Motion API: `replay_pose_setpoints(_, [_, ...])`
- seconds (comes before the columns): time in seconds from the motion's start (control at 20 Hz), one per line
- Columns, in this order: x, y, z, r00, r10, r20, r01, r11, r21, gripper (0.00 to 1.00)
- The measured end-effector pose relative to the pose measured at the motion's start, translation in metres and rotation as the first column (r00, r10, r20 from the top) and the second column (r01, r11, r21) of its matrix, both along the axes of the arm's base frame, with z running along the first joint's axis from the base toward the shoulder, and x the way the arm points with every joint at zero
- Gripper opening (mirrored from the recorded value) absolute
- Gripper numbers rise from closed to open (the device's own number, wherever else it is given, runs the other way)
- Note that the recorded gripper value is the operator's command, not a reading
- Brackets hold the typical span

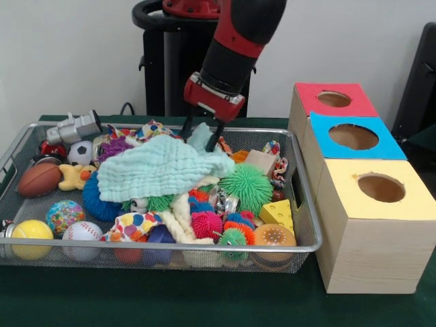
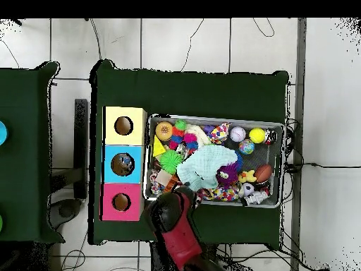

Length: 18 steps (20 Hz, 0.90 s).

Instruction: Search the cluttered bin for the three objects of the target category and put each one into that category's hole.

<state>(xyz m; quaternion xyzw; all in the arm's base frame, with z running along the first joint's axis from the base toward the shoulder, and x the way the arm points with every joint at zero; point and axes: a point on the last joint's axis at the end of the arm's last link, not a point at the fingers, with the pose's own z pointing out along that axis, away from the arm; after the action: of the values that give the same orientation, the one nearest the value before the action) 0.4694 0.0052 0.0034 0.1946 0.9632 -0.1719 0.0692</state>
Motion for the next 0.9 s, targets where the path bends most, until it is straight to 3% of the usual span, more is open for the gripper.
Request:
replay_pose_setpoints(0.2, [-0.008, -0.013, -0.009, 0.9981, 0.062, -0.002, -0.062, 0.9981, 0.01, 1.0])
replay_pose_setpoints(0.4, [-0.016, -0.029, -0.021, 0.99, 0.141, 0.007, -0.141, 0.9894, 0.032, 1.0])
replay_pose_setpoints(0.65, [-0.013, -0.044, -0.032, 0.9792, 0.196, 0.052, -0.198, 0.9792, 0.042, 1.0])
replay_pose_setpoints(0.75, [-0.014, -0.052, -0.037, 0.9675, 0.23, 0.105, -0.235, 0.9712, 0.04, 1.0])
replay_pose_setpoints(0.9, [-0.012, -0.056, -0.042, 0.9609, 0.239, 0.139, -0.247, 0.9682, 0.04, 1.0])
